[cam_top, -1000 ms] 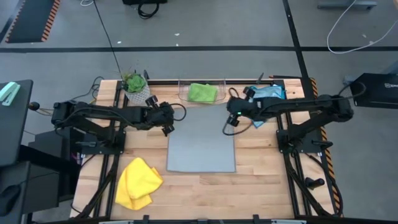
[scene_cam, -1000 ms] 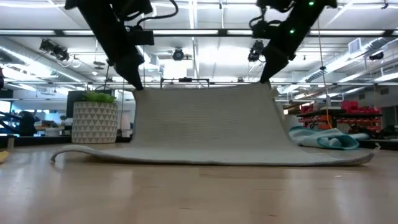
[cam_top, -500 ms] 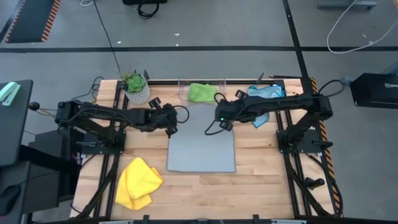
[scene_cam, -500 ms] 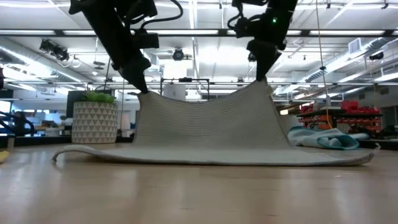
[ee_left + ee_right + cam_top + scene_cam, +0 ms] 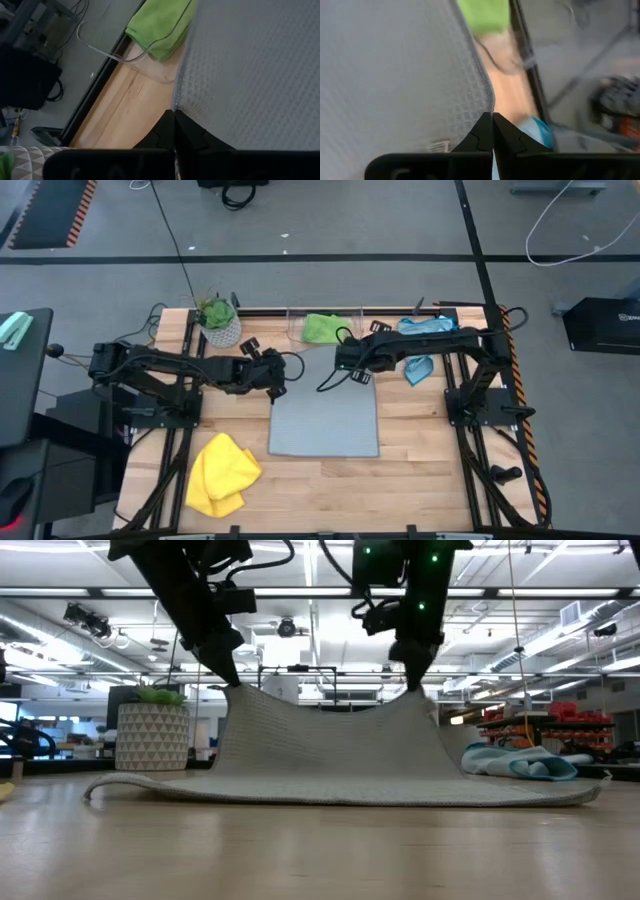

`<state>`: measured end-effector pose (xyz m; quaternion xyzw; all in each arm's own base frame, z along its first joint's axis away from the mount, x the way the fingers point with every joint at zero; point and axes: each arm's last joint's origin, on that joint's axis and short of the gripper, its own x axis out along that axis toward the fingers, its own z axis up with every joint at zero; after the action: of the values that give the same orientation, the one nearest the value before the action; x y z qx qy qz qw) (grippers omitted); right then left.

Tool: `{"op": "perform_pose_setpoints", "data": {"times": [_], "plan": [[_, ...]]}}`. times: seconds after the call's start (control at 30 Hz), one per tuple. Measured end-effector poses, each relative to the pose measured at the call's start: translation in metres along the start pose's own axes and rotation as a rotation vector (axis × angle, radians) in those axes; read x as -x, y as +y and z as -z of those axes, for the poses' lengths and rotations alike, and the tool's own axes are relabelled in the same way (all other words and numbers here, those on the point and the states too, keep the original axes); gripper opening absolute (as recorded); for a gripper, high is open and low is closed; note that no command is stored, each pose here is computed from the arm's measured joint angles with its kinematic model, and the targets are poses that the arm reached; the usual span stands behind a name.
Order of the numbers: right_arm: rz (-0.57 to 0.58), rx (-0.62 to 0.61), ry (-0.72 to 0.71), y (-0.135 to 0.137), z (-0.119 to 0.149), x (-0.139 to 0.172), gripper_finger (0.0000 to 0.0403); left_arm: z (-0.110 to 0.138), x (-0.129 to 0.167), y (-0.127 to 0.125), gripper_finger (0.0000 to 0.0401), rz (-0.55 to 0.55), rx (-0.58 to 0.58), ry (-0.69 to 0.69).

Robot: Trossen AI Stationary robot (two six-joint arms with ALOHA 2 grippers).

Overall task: Fold microfiber towels
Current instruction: Fold the gray microfiber cloth

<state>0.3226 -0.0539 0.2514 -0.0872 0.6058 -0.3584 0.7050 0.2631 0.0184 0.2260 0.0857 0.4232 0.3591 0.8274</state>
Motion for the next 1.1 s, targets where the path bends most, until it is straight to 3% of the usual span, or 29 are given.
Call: {"op": "perform_pose_setpoints", "data": {"times": [0.17,0.33,0.5,0.67,0.77,0.9,1.1], "plan": [[-0.217,-0.031,-0.127,0.013,0.006,0.014,0.0005,0.006,0.010,-0.009,0.0007,-0.005,-0.041,0.006],[-0.372,0.003,-0.165,0.048,0.035,0.016,0.0005,0.013,0.024,-0.023,0.0004,0.034,-0.079,-0.012],[-0.483,0.052,-0.195,0.085,0.062,0.005,0.0019,0.017,0.037,-0.035,0.0007,0.079,-0.108,-0.044],[-0.574,0.079,-0.263,0.102,0.068,0.009,0.0057,0.019,0.043,-0.041,0.0004,0.101,-0.095,-0.059],[-0.576,0.119,-0.277,0.098,0.065,0.018,0.0102,0.020,0.045,-0.043,0.0007,0.110,-0.087,-0.065],[-0.562,0.093,-0.267,0.072,0.061,0.031,0.0171,0.021,0.048,-0.045,0.0004,0.118,-0.094,-0.070],[-0.614,-0.139,-0.152,0.033,0.067,-0.007,0.0225,0.021,0.048,-0.045,0.0007,0.120,-0.091,-0.072]]}}
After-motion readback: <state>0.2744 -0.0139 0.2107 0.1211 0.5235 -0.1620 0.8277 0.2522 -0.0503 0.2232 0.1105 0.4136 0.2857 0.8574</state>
